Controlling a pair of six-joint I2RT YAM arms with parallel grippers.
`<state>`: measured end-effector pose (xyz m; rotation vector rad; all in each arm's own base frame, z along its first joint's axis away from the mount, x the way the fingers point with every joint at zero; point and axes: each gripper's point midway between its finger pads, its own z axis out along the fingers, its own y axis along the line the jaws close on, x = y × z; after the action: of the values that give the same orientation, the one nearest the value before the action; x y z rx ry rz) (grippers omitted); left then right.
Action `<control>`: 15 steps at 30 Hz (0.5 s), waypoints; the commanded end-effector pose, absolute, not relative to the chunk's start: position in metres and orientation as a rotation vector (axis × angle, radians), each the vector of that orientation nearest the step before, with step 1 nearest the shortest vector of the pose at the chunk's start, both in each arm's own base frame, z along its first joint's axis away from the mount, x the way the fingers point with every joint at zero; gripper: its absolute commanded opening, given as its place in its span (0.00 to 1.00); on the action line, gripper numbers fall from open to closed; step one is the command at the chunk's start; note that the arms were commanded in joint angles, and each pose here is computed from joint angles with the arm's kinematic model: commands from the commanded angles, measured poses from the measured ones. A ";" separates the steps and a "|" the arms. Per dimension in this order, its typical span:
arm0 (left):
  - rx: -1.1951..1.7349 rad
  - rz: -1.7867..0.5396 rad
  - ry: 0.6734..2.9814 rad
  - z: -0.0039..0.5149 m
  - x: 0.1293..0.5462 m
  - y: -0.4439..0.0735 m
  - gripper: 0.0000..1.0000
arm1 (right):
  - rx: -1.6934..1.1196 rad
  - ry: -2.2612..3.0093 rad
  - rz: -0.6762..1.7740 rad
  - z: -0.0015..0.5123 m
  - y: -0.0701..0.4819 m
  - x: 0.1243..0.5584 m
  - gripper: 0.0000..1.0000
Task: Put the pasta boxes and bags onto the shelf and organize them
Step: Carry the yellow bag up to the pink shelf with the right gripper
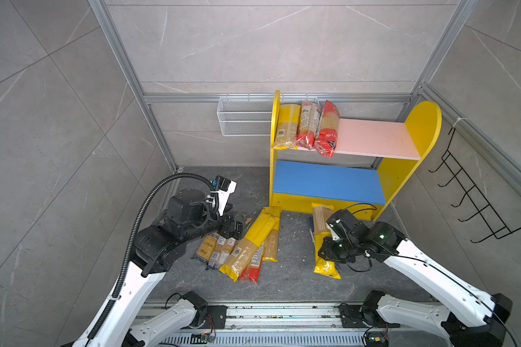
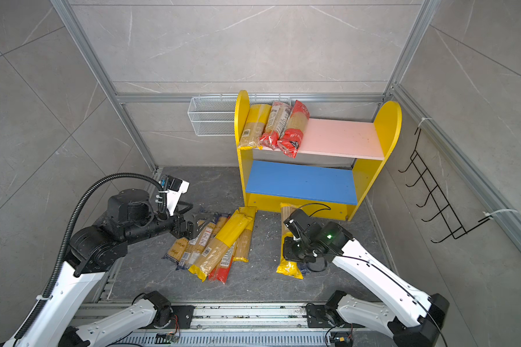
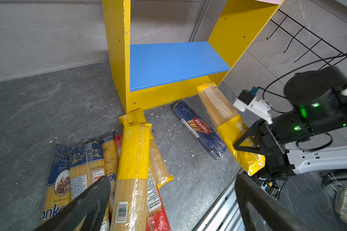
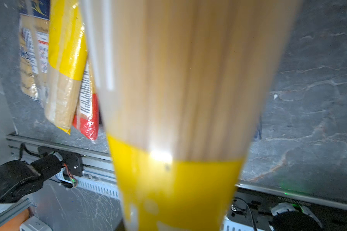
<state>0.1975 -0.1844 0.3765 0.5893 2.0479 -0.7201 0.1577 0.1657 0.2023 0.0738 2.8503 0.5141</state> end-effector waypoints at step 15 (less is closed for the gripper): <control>0.615 -0.803 1.918 0.418 0.211 -0.205 1.00 | 0.119 2.343 0.500 0.402 0.102 0.167 0.00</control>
<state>0.2096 -0.1981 0.3912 0.6030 2.0104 -0.7546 0.1492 0.1100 0.3671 0.1244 2.4911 0.5435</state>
